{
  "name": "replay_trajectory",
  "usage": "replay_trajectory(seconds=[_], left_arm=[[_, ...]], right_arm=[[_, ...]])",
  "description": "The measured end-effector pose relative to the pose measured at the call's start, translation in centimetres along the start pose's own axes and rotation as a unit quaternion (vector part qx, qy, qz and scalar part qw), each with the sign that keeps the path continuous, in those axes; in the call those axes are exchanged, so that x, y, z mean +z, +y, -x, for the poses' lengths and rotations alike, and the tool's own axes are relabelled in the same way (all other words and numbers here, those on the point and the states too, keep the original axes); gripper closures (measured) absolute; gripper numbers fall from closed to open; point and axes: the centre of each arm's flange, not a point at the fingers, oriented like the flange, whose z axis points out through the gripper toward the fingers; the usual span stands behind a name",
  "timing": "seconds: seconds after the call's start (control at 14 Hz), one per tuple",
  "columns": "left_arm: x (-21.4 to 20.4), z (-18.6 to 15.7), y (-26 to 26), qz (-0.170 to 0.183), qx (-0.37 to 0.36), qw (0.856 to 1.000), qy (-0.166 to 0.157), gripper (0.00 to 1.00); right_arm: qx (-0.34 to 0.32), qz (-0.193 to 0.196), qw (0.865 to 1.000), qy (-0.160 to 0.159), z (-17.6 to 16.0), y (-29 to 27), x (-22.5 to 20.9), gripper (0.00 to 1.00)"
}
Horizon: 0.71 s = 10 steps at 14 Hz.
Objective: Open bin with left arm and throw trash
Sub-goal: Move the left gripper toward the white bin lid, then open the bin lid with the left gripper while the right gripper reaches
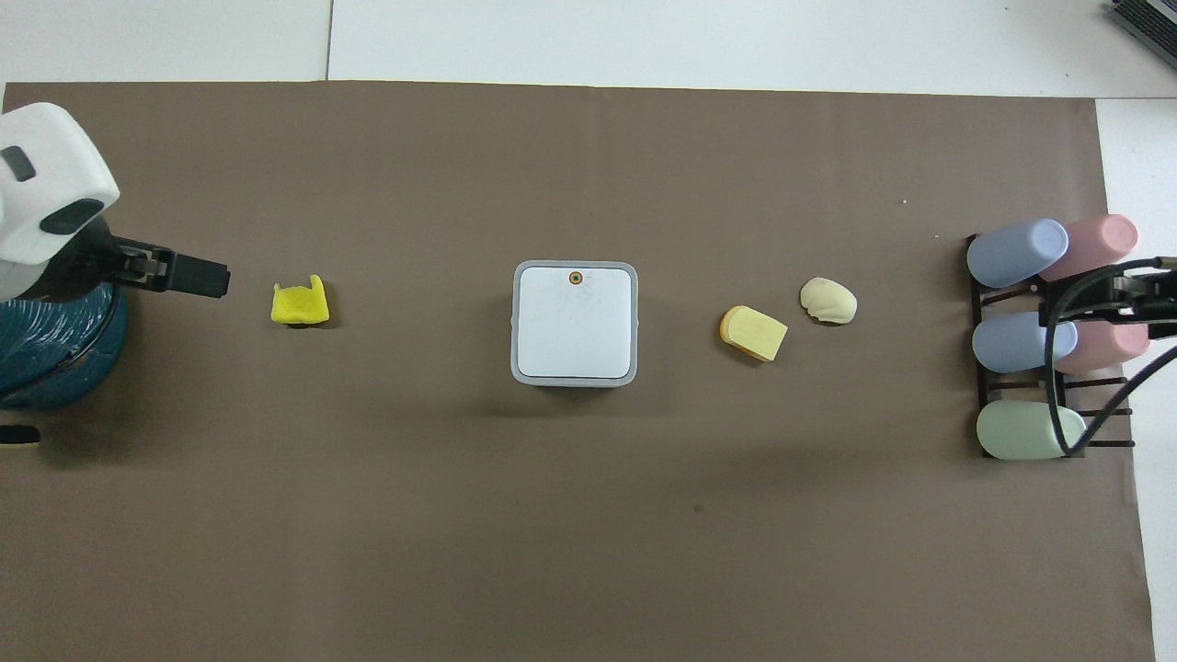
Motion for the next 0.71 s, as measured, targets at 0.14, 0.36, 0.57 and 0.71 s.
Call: replay_trajectory(seconds=[0.14, 0.36, 0.57, 0.71], left_arm=[[2.1, -0.8, 2.6, -0.006, -0.006, 1.000, 0.001, 0.08], [4.8, -1.7, 7.3, -0.006, -0.016, 1.000, 0.014, 0.44], [6.9, -2.2, 11.6, 0.001, -0.012, 0.999, 0.033, 0.81], [7.5, -2.2, 13.5, 0.008, 0.002, 0.999, 0.052, 0.99]], right_arm=[[0.000, 0.000, 1.000, 0.000, 0.0, 0.0, 0.0, 0.00], [0.000, 0.000, 1.000, 0.000, 0.0, 0.0, 0.0, 0.00], [0.000, 0.000, 1.000, 0.000, 0.0, 0.0, 0.0, 0.00], [0.000, 0.000, 1.000, 0.000, 0.0, 0.0, 0.0, 0.00]])
